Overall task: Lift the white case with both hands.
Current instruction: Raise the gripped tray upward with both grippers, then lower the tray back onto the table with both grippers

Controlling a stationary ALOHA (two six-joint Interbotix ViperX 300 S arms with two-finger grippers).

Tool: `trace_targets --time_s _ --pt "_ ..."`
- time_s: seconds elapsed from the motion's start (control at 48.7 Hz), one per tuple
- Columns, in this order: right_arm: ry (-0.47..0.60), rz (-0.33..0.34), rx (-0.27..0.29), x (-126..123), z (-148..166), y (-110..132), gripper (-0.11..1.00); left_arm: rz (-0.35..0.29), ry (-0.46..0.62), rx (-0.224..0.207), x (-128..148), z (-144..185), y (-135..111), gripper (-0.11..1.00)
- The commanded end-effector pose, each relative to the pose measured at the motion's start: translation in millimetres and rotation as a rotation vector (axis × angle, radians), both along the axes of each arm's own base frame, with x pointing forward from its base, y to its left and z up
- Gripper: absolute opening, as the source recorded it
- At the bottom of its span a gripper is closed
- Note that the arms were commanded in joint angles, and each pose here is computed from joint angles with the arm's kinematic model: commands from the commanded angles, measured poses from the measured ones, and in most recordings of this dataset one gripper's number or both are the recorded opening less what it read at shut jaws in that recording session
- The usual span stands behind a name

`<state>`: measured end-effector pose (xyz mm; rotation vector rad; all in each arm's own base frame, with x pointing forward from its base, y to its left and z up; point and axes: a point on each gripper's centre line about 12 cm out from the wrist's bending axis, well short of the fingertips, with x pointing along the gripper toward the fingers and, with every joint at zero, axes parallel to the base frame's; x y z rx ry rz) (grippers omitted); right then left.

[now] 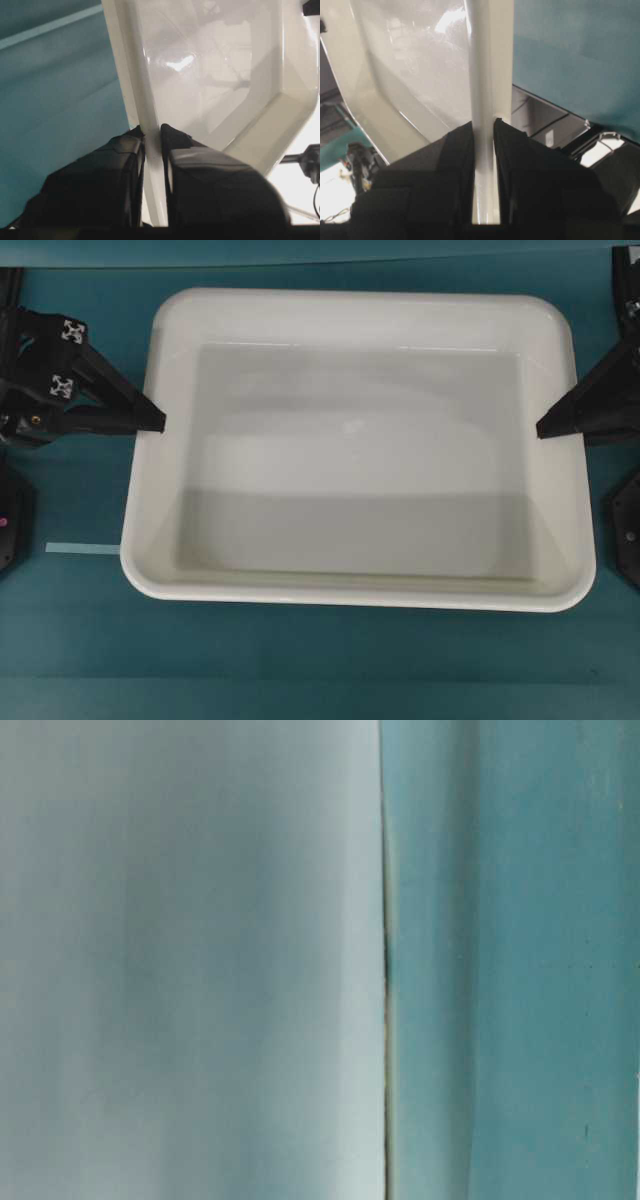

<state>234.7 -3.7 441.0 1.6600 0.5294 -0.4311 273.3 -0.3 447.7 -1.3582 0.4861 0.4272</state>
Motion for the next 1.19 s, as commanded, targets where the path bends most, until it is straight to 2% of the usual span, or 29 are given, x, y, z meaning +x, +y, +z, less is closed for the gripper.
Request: trace_targets --time_s 0.0,0.431,0.801,1.171 --pt "-0.021 -0.008 -0.003 5 3 -2 0.1 -0.01 -0.006 0.014 6 3 -1 0.08" --pt "-0.014 -0.008 0.001 9 -9 -1 0.1 -0.019 0.026 0.025 8 -9 -2 0.08" --pt "0.041 0.018 0.005 22 -92 11 0.1 -0.045 0.107 0.035 19 -93 -6 0.07" --pt "0.174 0.048 -0.058 13 -170 7 0.1 -0.028 0.187 0.03 12 -159 -1 0.08"
